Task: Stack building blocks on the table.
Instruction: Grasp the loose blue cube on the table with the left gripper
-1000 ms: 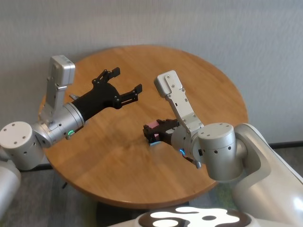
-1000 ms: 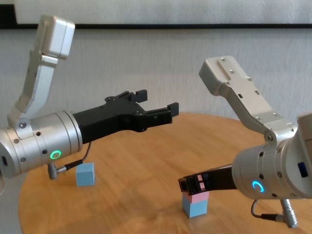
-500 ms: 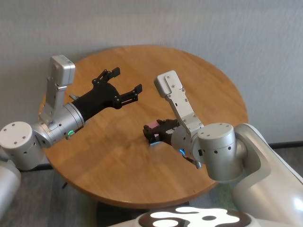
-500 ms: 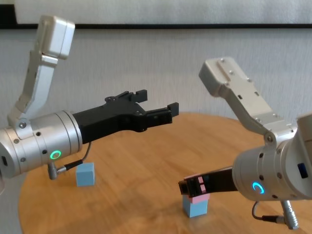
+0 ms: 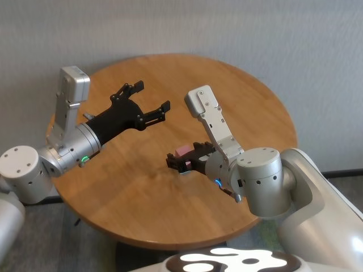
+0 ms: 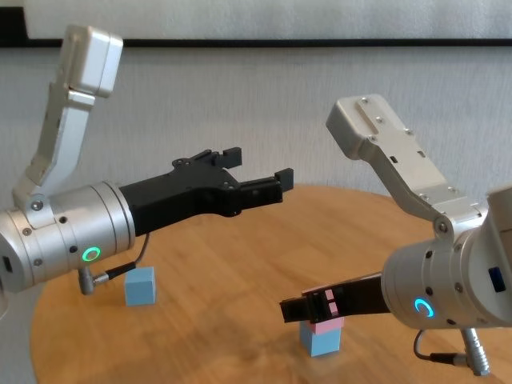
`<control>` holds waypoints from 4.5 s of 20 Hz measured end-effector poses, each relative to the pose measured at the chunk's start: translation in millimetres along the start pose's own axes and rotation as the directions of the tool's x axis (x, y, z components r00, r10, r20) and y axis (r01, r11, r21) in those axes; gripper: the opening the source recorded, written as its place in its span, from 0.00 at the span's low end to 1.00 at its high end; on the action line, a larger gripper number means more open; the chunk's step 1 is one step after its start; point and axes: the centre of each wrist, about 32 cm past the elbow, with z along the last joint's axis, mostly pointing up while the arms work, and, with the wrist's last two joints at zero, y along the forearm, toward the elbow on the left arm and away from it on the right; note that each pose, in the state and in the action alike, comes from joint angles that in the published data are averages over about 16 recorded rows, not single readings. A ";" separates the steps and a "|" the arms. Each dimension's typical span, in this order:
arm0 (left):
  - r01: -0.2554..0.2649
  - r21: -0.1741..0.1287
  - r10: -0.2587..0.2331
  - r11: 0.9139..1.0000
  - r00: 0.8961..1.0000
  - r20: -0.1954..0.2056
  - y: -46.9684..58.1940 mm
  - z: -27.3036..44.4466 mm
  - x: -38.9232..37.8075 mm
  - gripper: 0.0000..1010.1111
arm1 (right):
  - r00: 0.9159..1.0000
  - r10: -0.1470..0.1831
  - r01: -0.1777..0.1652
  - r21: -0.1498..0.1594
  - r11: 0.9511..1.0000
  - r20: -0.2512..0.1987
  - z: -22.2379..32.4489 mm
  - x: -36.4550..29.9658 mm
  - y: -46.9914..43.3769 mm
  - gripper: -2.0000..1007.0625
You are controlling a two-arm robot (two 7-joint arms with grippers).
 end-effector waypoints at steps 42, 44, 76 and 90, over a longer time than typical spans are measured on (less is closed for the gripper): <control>0.000 0.000 0.000 1.000 1.000 0.000 0.0 0.0 0.0 0.99 | 0.986 -0.150 0.097 0.496 0.863 0.068 -33.6 42.0 -28.5 1.00; 0.000 0.000 0.000 1.000 1.000 0.000 0.0 0.0 0.0 0.99 | 0.987 -0.147 0.095 0.505 0.858 0.064 -35.2 43.4 -28.3 1.00; 0.000 0.000 0.000 1.000 1.000 0.000 0.0 0.0 0.0 0.99 | 0.993 -0.100 0.050 0.566 0.823 0.058 -43.2 54.3 -19.5 1.00; 0.000 0.000 0.000 1.000 1.000 0.000 0.0 0.0 0.0 0.99 | 0.994 -0.095 0.044 0.570 0.820 0.059 -42.6 54.9 -17.9 1.00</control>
